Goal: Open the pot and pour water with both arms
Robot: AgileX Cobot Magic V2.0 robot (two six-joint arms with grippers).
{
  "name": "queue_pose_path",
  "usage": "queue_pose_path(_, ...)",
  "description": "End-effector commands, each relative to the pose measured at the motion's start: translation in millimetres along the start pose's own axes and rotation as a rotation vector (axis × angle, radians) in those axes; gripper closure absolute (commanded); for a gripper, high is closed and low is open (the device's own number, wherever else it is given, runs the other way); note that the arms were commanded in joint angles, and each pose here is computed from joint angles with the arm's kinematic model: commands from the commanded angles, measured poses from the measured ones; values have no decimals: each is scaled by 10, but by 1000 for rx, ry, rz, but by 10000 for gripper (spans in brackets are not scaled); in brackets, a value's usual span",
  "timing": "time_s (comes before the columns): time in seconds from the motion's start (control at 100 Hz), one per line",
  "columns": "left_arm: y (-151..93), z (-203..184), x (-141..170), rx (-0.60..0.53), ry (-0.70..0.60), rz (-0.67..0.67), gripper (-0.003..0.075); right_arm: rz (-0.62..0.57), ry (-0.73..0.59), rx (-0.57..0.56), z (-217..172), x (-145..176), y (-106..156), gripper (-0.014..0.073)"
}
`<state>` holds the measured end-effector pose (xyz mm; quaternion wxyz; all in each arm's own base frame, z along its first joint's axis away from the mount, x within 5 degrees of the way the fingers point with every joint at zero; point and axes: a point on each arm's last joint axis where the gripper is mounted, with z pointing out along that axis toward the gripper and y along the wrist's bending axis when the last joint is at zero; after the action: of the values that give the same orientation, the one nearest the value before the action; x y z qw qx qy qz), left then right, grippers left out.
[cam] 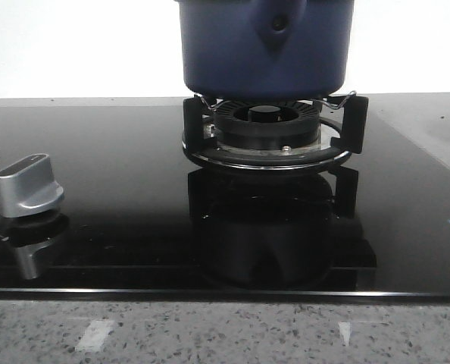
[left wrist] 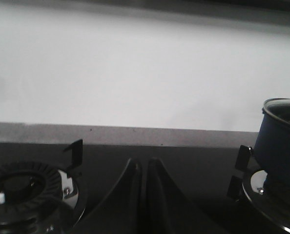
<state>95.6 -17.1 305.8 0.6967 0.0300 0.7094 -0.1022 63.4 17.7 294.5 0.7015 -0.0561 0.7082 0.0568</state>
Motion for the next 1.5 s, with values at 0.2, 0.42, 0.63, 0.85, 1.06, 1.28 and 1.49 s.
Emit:
queue_pose_path(0.2,143,-118,145,-166,13,-111,741,-6,-55,38,-10,-114,-32,648)
queue_pose_path(0.42,179,-320,694,-173,-62,-40,741,-6,-55,38,-10,-114,-32,648)
queue_pose_path(0.63,194,-422,1021,-167,-110,-48,741,-6,-55,38,-10,-114,-32,648)
queue_pose_path(0.85,195,-415,1059,-168,-67,-52,741,-5,-52,38,-6,-111,-33,648)
queue_pose_path(1.06,194,-417,1046,-168,-75,-51,741,-5,-53,39,-6,-112,-34,648)
queue_pose_path(1.28,194,-417,1046,-168,-75,-51,741,-5,-53,39,-6,-112,-34,648)
queue_pose_path(1.49,194,-417,1046,-168,-75,-51,741,-5,-53,39,-6,-112,-34,648)
